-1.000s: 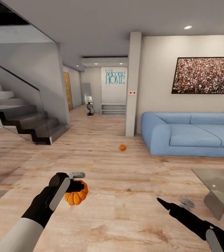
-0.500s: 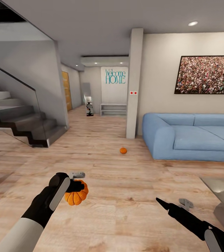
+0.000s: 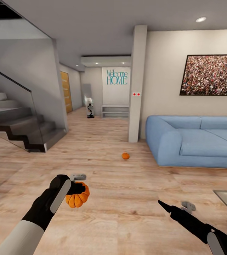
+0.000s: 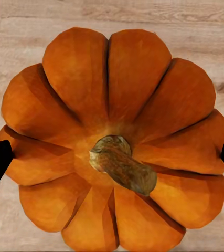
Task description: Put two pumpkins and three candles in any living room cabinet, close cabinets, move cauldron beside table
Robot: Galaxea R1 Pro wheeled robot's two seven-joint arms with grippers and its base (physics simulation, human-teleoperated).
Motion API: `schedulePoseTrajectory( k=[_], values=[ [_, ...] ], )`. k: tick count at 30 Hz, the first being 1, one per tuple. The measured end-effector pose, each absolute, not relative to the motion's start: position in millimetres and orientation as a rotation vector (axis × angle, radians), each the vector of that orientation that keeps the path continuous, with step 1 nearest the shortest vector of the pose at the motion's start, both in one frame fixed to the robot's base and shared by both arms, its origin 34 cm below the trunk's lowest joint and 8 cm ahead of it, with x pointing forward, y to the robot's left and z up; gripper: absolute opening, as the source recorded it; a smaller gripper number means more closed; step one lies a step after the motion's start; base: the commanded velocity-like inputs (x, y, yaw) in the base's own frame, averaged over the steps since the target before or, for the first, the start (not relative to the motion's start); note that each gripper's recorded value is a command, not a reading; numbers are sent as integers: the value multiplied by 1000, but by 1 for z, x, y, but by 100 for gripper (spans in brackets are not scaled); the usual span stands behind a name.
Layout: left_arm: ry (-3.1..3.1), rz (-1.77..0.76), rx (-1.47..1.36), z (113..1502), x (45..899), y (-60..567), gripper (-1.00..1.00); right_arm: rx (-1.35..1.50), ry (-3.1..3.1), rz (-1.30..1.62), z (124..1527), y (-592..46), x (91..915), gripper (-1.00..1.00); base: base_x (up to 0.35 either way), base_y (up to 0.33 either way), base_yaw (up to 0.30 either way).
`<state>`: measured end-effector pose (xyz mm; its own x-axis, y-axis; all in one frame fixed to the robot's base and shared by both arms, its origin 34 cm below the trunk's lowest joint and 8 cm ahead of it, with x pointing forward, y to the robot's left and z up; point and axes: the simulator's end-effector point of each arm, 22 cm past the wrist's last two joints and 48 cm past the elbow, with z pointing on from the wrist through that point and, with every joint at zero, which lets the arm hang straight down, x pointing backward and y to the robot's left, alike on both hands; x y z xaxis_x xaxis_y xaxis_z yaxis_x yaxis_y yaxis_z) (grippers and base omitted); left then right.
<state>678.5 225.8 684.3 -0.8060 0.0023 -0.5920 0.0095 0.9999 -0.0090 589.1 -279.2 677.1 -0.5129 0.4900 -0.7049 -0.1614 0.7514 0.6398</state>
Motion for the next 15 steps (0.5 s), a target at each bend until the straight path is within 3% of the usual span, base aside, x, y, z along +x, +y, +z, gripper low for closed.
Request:
schedulePoseTrajectory(
  k=[15],
  values=[
    [2508, -18, 9, 684, 678, 224, -100, 249, 1954, 822, 677, -279, 589, 100, 337, 0, 0]
  ],
)
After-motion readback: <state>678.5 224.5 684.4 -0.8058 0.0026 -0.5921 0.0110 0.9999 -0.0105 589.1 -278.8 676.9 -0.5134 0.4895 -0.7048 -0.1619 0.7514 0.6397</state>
